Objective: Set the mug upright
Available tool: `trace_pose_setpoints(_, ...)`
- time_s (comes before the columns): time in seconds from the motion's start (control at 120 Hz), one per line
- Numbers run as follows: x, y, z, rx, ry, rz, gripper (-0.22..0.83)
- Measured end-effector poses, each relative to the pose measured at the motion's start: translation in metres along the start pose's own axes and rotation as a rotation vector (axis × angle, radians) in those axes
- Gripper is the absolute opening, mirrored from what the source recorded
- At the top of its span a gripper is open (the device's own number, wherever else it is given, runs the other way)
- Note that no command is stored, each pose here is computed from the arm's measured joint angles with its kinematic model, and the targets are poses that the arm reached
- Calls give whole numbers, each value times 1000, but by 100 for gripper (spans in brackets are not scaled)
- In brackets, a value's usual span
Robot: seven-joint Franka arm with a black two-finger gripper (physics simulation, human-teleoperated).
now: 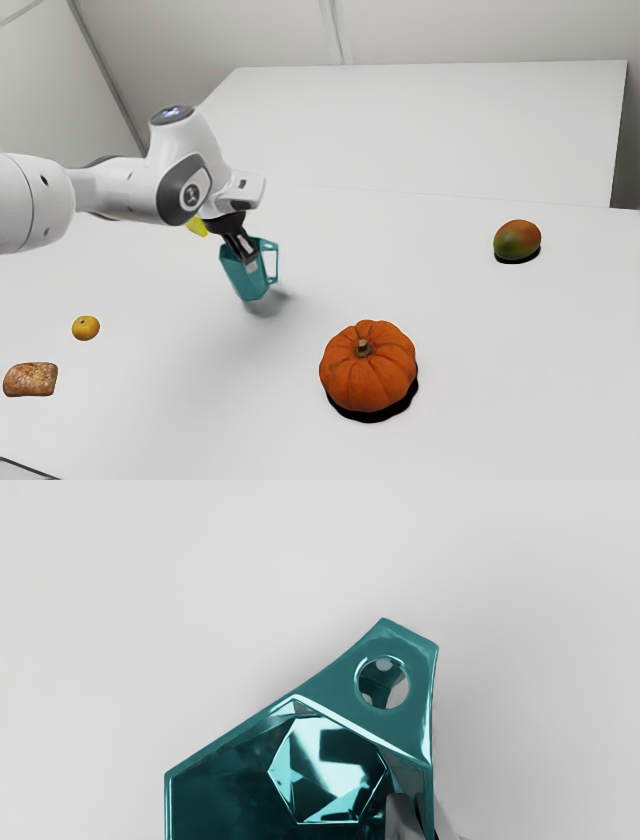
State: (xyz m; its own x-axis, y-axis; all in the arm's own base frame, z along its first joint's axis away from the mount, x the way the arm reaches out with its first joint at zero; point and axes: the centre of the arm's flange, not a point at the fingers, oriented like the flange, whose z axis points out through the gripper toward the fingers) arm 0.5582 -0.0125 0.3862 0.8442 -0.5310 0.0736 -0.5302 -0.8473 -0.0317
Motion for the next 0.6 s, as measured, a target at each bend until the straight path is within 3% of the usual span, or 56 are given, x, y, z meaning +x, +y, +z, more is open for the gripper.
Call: trace_pose_setpoints(0.6, 6, 5, 22, -5, -13, -13, -17)
